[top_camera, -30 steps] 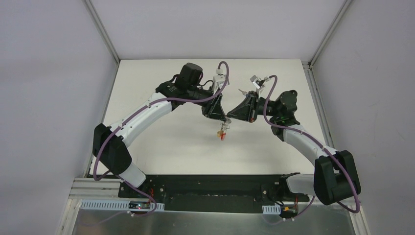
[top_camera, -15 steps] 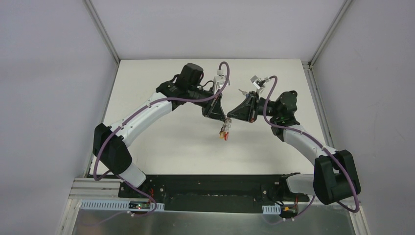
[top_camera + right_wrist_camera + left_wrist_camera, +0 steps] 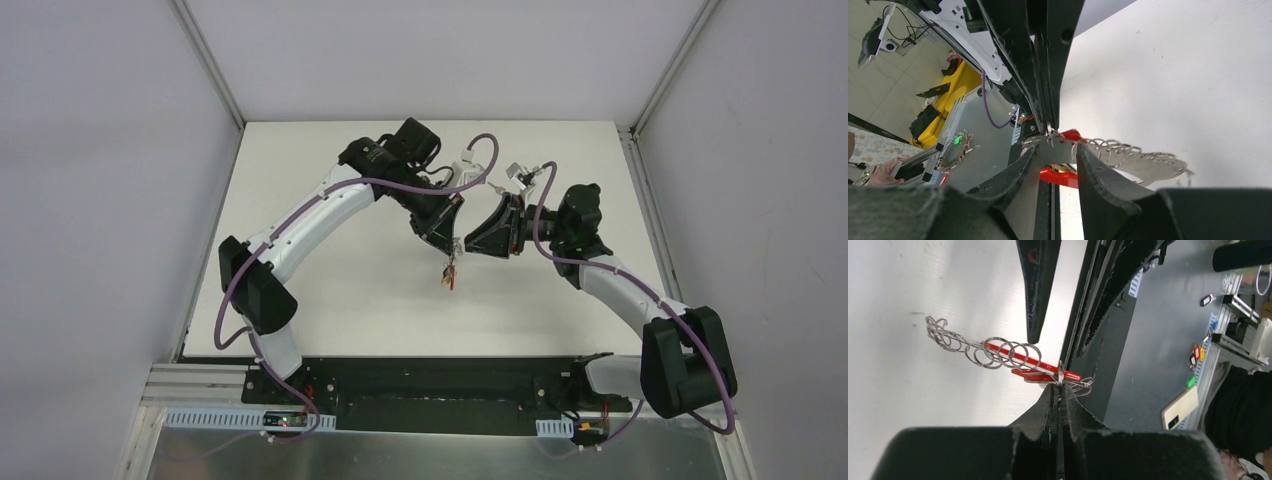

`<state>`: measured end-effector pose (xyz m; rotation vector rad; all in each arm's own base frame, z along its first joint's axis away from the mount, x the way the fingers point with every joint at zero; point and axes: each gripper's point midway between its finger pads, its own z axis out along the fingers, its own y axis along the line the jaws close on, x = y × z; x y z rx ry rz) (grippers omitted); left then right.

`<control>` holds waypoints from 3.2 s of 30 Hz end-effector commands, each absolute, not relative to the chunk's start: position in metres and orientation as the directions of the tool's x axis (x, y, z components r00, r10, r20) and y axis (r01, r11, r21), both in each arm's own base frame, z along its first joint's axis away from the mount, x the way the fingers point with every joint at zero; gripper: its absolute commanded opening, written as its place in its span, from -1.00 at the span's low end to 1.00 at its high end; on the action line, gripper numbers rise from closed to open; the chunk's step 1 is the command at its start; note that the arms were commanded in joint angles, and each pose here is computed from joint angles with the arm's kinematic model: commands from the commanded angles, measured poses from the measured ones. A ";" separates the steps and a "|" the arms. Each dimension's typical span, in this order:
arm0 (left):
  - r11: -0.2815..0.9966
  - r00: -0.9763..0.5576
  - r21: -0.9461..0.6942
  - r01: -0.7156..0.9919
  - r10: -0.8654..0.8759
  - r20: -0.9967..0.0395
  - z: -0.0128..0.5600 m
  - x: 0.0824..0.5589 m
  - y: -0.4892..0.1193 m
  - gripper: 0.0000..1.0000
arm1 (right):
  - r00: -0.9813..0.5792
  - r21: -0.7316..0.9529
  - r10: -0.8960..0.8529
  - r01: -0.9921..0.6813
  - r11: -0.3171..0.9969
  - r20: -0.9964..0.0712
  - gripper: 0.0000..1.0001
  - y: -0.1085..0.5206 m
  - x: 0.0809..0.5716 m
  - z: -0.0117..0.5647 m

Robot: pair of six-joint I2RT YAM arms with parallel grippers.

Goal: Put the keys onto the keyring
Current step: Adjust the key on the keyring.

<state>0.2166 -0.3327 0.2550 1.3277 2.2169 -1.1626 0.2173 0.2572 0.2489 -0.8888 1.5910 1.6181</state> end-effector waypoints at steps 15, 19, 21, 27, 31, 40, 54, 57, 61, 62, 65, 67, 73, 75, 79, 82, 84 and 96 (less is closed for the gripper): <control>0.215 -0.539 -0.552 0.806 0.654 -0.532 0.254 0.191 -0.339 -1.00 | -0.437 0.440 -0.049 -0.890 -0.117 -0.898 -0.40 0.274 0.196 0.260; 0.214 -0.537 -0.555 0.804 0.660 -0.525 0.251 0.190 -0.340 -1.00 | -0.438 0.441 -0.051 -0.890 -0.120 -0.898 -0.45 0.275 0.195 0.261; 0.212 -0.537 -0.557 0.803 0.661 -0.524 0.250 0.190 -0.340 -1.00 | -0.438 0.441 -0.053 -0.889 -0.122 -0.897 -0.50 0.275 0.195 0.260; 0.208 -0.534 -0.555 0.805 0.662 -0.526 0.251 0.190 -0.341 -1.00 | -0.444 0.450 -0.072 -0.885 -0.121 -0.893 -0.58 0.277 0.194 0.253; 0.206 -0.531 -0.553 0.808 0.663 -0.529 0.252 0.189 -0.340 -1.00 | -0.446 0.453 -0.080 -0.884 -0.118 -0.892 -0.60 0.277 0.194 0.250; 0.200 -0.529 -0.555 0.807 0.662 -0.531 0.252 0.189 -0.341 -1.00 | -0.447 0.455 -0.086 -0.882 -0.123 -0.890 -0.73 0.280 0.193 0.251; 0.180 -0.531 -0.565 0.806 0.643 -0.552 0.255 0.189 -0.345 -1.00 | -0.461 0.468 -0.085 -0.876 -0.113 -0.883 -1.00 0.281 0.194 0.251; 0.176 -0.535 -0.569 0.803 0.633 -0.559 0.256 0.190 -0.344 -1.00 | -0.467 0.473 -0.076 -0.876 -0.097 -0.881 -1.00 0.279 0.198 0.251; 0.166 -0.544 -0.576 0.800 0.607 -0.580 0.260 0.193 -0.342 -1.00 | -0.466 0.468 -0.049 -0.881 -0.070 -0.884 -1.00 0.274 0.204 0.257; 0.165 -0.544 -0.575 0.802 0.599 -0.587 0.260 0.194 -0.342 -1.00 | -0.465 0.467 -0.038 -0.882 -0.066 -0.884 -1.00 0.272 0.205 0.259; 0.160 -0.540 -0.564 0.811 0.578 -0.612 0.264 0.196 -0.341 -1.00 | -0.466 0.466 -0.016 -0.882 -0.066 -0.885 -1.00 0.270 0.207 0.264; 0.155 -0.537 -0.562 0.812 0.574 -0.618 0.266 0.196 -0.341 -1.00 | -0.467 0.467 -0.017 -0.882 -0.069 -0.884 -1.00 0.270 0.206 0.263; 0.158 -0.538 -0.561 0.812 0.574 -0.617 0.266 0.197 -0.341 -1.00 | -0.471 0.472 -0.030 -0.878 -0.086 -0.882 -0.92 0.271 0.204 0.261; 0.160 -0.540 -0.562 0.811 0.575 -0.615 0.265 0.198 -0.341 -1.00 | -0.472 0.473 -0.033 -0.877 -0.090 -0.881 -0.85 0.271 0.203 0.261; 0.161 -0.542 -0.566 0.809 0.577 -0.611 0.263 0.198 -0.342 -1.00 | -0.475 0.476 -0.038 -0.874 -0.096 -0.879 -0.78 0.273 0.202 0.259; 0.161 -0.544 -0.568 0.807 0.578 -0.609 0.263 0.198 -0.342 -1.00 | -0.475 0.477 -0.042 -0.873 -0.101 -0.879 -0.76 0.274 0.201 0.259; 0.159 -0.542 -0.567 0.808 0.579 -0.609 0.263 0.197 -0.342 -1.00 | -0.478 0.479 -0.043 -0.872 -0.101 -0.878 -0.87 0.274 0.201 0.258; 0.104 -0.465 -0.491 0.865 0.533 -0.707 0.274 0.201 -0.339 -0.84 | -0.463 0.462 0.005 -0.884 -0.066 -0.886 -1.00 0.268 0.210 0.276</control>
